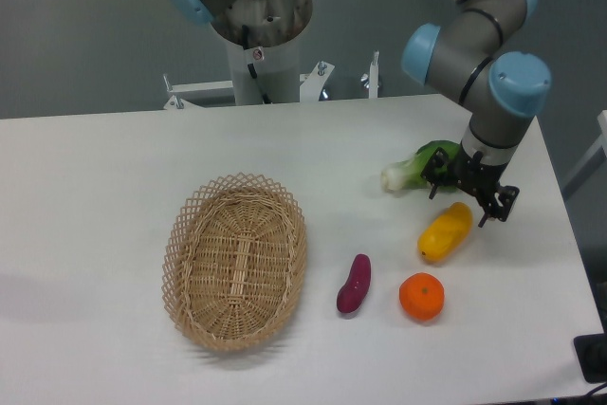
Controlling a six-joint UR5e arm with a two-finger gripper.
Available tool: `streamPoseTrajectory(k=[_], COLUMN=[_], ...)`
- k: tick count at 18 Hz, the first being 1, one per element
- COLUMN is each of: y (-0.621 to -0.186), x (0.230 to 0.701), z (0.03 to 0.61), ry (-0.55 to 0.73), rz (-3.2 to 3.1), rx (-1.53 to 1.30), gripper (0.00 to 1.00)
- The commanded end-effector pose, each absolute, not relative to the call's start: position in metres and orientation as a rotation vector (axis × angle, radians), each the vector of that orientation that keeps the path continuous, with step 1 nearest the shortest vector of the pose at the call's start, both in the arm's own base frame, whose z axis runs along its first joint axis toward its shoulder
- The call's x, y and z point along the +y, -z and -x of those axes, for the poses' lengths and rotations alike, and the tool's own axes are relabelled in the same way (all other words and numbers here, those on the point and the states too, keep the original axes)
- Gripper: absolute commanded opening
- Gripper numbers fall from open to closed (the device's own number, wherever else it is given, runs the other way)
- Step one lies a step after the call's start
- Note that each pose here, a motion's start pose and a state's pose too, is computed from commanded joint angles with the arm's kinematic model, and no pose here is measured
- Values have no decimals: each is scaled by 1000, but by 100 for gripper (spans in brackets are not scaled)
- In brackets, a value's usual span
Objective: Pick up the mango from the table
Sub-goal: 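Move the open gripper down over the yellow mango, then close the gripper around the yellow mango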
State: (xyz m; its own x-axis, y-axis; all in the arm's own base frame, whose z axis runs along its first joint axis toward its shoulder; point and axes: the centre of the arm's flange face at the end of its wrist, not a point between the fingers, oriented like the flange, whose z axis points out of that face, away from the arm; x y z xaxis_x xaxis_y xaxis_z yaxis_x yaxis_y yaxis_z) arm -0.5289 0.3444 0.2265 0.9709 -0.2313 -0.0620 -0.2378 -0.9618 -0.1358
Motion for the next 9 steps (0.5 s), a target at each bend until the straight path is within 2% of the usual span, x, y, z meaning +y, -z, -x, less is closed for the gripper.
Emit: streamPoseTrajectory(k=[9], y=[-208], x=[357], z=[522], ry=[-109], rz=[2965], rx=[394], gripper=[100])
